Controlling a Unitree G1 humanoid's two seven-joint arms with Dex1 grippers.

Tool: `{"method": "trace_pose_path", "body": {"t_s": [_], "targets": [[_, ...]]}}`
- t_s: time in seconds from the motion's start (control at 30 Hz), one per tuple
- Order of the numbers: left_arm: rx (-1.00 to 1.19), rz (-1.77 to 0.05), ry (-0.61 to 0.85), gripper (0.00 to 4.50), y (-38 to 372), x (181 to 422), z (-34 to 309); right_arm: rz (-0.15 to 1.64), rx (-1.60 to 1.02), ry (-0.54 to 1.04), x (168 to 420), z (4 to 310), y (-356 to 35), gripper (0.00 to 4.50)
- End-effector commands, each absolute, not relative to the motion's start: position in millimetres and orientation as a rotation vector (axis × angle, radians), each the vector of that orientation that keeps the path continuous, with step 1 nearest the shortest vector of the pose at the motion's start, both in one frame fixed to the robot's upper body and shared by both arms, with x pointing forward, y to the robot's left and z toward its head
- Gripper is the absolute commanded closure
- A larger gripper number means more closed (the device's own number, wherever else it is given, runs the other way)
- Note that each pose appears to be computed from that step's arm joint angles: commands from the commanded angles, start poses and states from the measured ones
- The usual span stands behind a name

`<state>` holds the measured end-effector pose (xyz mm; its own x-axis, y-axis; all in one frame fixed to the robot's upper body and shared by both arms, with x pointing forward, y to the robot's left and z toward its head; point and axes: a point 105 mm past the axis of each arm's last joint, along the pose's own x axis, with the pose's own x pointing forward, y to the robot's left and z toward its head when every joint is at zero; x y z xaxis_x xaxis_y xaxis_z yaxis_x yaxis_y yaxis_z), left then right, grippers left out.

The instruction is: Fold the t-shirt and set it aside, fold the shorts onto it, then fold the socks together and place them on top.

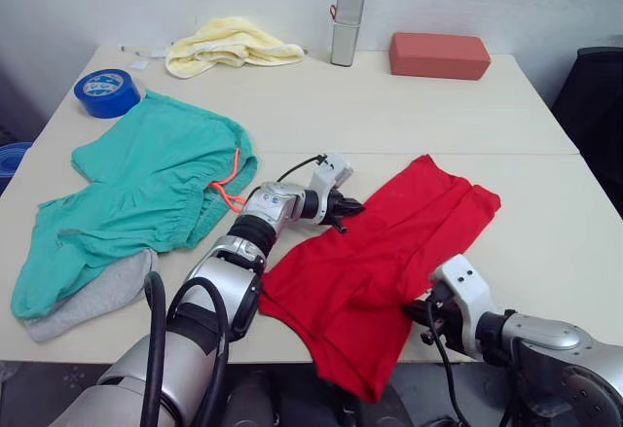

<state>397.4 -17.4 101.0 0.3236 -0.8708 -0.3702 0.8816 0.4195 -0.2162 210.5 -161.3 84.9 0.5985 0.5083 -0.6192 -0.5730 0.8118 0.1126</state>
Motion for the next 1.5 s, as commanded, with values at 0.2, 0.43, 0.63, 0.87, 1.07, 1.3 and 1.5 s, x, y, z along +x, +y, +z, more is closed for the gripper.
{"method": "trace_pose_path", "body": {"t_s": [0.2,0.43,0.63,0.87,1.07,1.3,1.5], "targets": [[-0.054,-1.055,0.501,4.46,1.4,403.1,92.7,0.588,-0.174,0.67,227.9,89.6,-192.0,4.5],[-0.109,-0.993,0.456,4.46,18.1,407.0,103.8,0.631,-0.193,0.656,237.2,94.7,-200.0,4.5],[-0.142,-0.92,0.391,4.46,30.7,401.4,117.7,0.645,-0.22,0.629,249.8,96.8,-205.5,4.5],[-0.16,-0.753,0.29,4.46,54.2,390.5,134.3,0.671,-0.269,0.57,275.7,102.8,-207.7,4.5],[-0.176,-0.673,0.278,4.46,68.2,373.3,137.4,0.72,-0.304,0.527,293.7,110.6,-208.3,4.5],[-0.155,-0.671,0.324,4.46,64.1,352.7,120.6,0.768,-0.323,0.509,314.1,109.7,-204.0,4.5],[-0.135,-0.65,0.273,4.08,78.7,358.8,124.0,0.829,-0.266,0.482,305.6,122.0,-202.4,3.56]]}}
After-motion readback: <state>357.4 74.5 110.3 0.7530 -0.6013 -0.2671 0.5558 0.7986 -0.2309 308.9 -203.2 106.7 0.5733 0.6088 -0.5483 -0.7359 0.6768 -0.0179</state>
